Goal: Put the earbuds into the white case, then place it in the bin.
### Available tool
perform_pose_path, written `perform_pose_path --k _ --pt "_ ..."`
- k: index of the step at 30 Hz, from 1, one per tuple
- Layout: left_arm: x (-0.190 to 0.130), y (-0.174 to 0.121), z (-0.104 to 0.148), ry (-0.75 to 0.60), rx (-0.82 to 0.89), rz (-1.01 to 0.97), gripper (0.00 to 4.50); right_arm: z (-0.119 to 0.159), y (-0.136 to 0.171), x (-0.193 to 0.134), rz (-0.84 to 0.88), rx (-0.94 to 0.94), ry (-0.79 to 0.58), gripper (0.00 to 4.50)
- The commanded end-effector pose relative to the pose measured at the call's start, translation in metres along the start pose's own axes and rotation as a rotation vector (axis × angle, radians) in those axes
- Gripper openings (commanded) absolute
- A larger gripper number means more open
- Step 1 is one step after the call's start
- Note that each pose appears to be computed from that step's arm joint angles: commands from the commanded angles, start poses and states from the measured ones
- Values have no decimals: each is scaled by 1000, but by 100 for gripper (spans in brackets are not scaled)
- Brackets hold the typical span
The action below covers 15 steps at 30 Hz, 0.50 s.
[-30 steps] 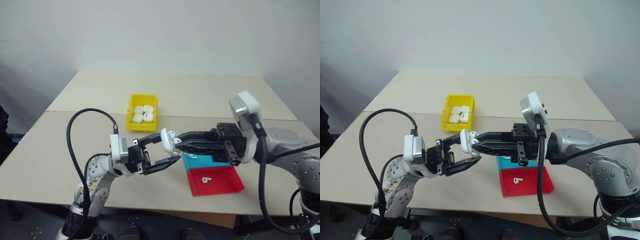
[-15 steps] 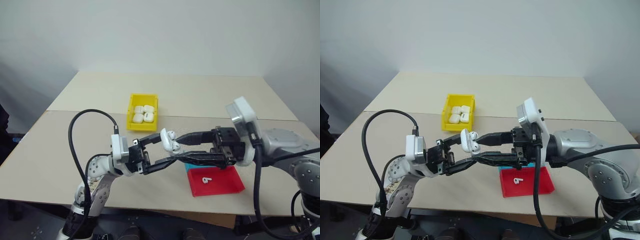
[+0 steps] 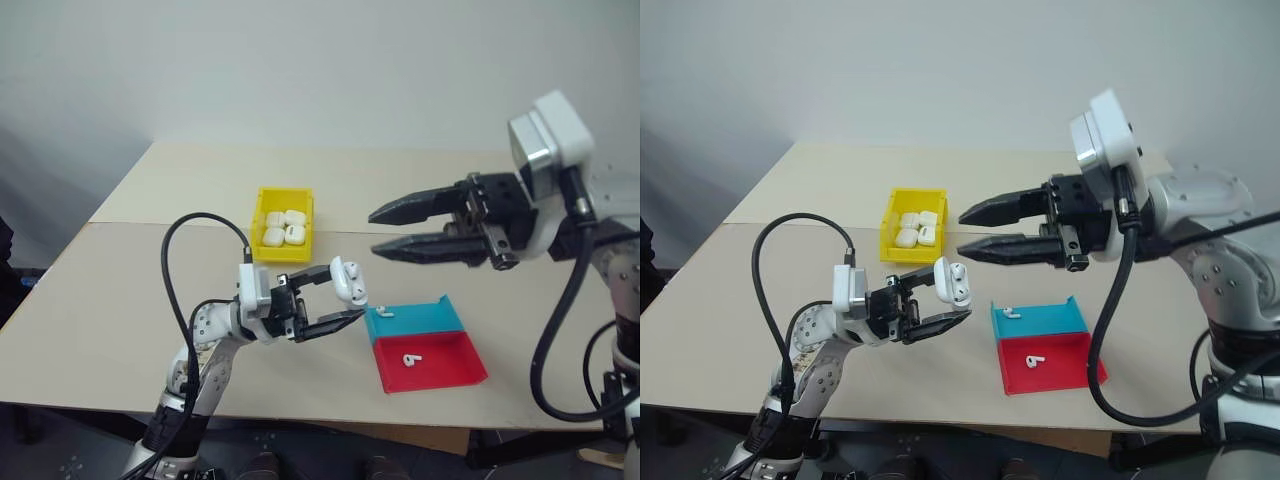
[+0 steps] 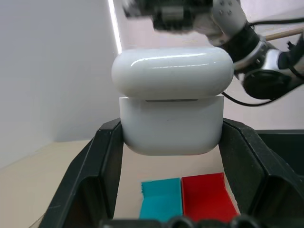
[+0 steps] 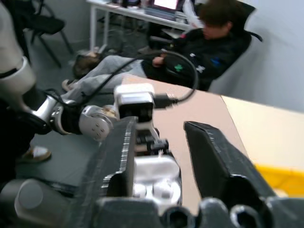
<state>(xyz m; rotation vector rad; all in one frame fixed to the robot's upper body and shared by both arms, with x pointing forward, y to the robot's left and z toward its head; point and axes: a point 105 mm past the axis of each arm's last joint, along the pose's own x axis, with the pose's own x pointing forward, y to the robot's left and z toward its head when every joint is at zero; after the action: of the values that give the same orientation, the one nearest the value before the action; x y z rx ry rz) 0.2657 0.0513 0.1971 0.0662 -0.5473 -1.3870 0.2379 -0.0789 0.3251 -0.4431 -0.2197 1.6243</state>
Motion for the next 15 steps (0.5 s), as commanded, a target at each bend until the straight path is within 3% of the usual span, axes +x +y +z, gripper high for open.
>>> perform_pose_path --k 1,3,15 --pt "11 7 6 -2 61 -35 274 1 -8 17 74 -54 71 59" --pt "15 11 6 -4 67 -33 274 0 -10 25 105 -91 113 3" --pt "18 9 9 -19 89 -26 274 -28 -10 46 176 -281 350 3"
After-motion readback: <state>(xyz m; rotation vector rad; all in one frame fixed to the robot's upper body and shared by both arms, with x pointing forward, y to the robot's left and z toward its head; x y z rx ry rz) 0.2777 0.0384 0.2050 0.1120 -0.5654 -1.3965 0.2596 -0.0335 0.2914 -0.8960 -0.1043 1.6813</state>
